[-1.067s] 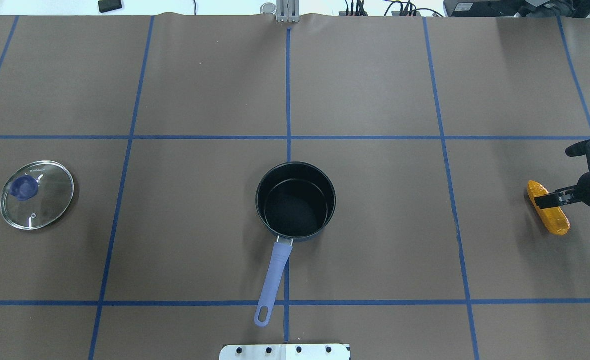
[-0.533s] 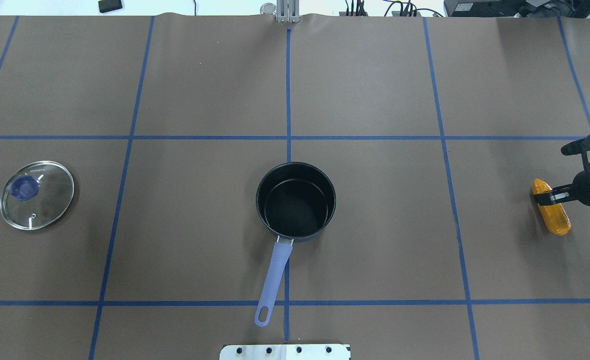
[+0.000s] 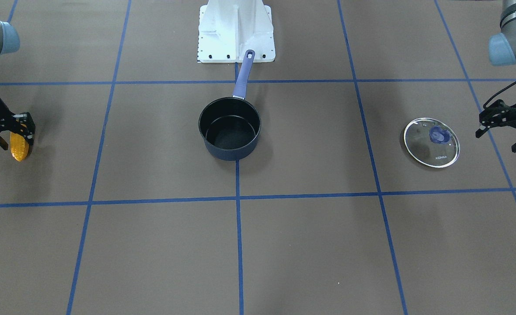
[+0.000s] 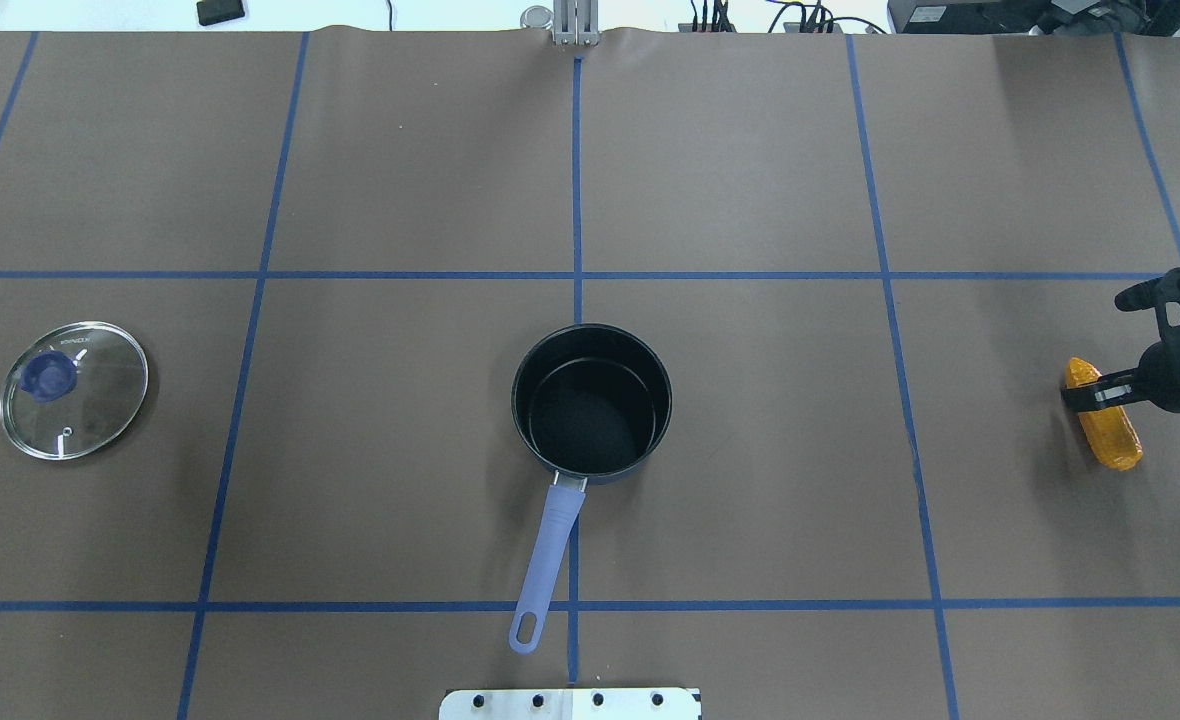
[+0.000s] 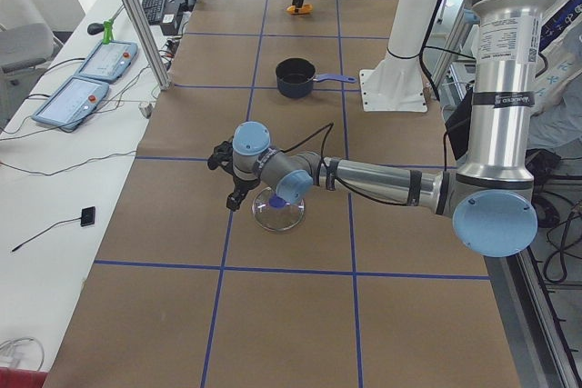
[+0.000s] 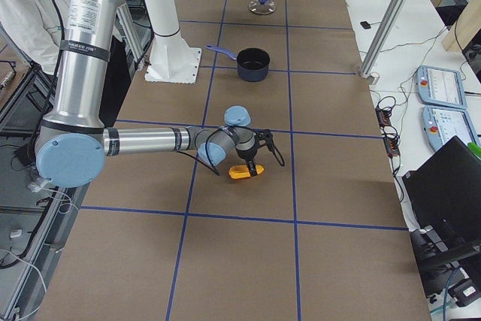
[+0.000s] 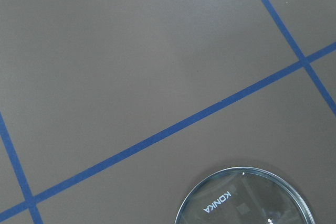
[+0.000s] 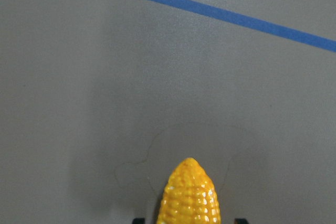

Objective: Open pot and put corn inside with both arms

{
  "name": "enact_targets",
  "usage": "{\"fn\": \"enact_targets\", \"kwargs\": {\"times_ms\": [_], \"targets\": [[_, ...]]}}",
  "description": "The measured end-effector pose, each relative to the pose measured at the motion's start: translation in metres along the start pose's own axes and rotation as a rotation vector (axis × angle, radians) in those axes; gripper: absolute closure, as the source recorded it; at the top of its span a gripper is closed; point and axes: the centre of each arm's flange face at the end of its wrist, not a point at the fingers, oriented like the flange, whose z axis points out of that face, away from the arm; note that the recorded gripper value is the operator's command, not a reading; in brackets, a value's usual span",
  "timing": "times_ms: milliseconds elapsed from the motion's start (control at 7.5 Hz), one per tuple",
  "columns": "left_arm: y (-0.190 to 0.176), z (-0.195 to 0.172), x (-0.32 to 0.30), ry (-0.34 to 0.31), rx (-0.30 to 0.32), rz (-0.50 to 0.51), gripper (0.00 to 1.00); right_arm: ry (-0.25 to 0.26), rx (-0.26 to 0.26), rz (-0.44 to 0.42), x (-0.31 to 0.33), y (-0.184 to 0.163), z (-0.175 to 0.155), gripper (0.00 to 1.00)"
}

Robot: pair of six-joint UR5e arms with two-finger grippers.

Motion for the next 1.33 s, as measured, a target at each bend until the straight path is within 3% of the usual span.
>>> {"fn": "enact_targets", "kwargs": {"times_ms": [133,400,667,1067,1333], "targets": [[0.000,0.000,0.000,0.000,0.000,-0.001,0.01,0.003,-0.004,0.001,0.000,0.001,0.002,1.00],[0.000,0.000,0.000,0.000,0.000,-0.001,0.01,0.004,-0.004,0.001,0.000,0.001,0.003,1.00],[0.000,0.000,-0.001,0.003,-0.005,-0.011,0.01,-0.030,0.025,-0.008,-0.019,-0.014,-0.019,1.00],[0.003,-0.041,-0.044,-0.016,-0.040,-0.174,0.01,-0.060,0.049,0.041,-0.066,-0.103,-0.064,1.00],[0.025,-0.068,-0.088,-0.048,-0.124,-0.367,0.01,-0.066,0.059,0.104,-0.122,-0.168,-0.113,1.00]]}}
